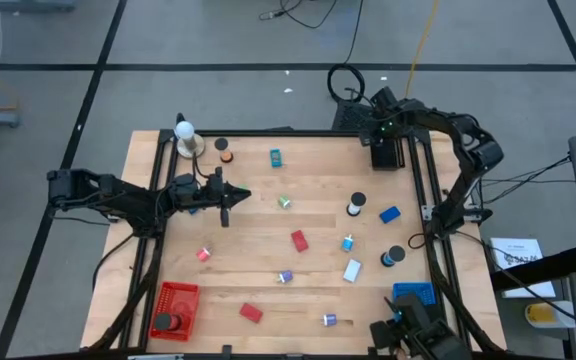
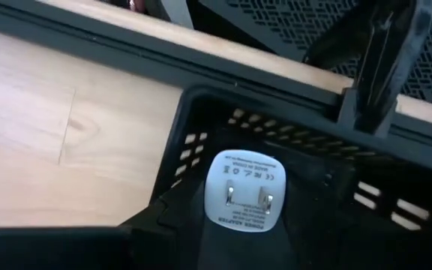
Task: Pick & Place Office items
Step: Put the violet charger adapter into the black bin
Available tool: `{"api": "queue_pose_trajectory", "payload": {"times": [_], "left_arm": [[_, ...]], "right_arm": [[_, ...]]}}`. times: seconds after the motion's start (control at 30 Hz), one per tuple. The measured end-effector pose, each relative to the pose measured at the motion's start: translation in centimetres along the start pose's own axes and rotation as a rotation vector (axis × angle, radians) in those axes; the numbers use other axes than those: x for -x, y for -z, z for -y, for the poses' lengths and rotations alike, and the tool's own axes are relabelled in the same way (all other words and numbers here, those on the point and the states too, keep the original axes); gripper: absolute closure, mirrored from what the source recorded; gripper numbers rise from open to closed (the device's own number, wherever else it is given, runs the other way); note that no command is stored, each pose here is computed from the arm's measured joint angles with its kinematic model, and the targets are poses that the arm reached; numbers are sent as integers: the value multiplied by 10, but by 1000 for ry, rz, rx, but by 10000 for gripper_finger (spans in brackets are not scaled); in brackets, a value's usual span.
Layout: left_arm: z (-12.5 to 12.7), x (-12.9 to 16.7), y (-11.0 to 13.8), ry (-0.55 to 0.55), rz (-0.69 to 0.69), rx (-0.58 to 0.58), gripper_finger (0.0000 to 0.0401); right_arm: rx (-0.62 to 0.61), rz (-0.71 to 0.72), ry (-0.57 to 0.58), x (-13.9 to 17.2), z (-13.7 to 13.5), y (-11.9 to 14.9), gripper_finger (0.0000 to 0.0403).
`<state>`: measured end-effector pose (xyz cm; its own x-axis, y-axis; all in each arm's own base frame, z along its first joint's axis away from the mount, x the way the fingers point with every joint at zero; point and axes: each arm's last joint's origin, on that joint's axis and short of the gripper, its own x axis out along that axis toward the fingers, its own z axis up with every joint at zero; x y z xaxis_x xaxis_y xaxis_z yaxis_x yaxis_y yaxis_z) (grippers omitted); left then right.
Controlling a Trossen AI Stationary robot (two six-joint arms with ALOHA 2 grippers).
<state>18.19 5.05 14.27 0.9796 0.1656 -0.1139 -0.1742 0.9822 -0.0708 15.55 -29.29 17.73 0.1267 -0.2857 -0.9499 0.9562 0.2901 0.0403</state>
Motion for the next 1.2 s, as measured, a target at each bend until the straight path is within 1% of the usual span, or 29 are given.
{"api": "queue_pose_trajectory", "payload": {"times": [0.43, 0.53, 0.77, 1.1, 1.2], "left_arm": [[0, 0, 0, 0, 0, 1, 368], [0, 0, 0, 0, 0, 1, 368], [0, 0, 0, 0, 0, 3, 368], [0, 0, 0, 0, 0, 3, 368], [0, 0, 0, 0, 0, 3, 368]], "right_arm": [[-2, -3, 2, -6, 0, 1, 252], [-2, -11, 4, -9, 1, 4, 247], [-3, 8, 0, -10, 1, 3, 236], [1, 16, 7, -9, 1, 3, 206], [3, 42, 48, -2, 2, 2, 193]]}}
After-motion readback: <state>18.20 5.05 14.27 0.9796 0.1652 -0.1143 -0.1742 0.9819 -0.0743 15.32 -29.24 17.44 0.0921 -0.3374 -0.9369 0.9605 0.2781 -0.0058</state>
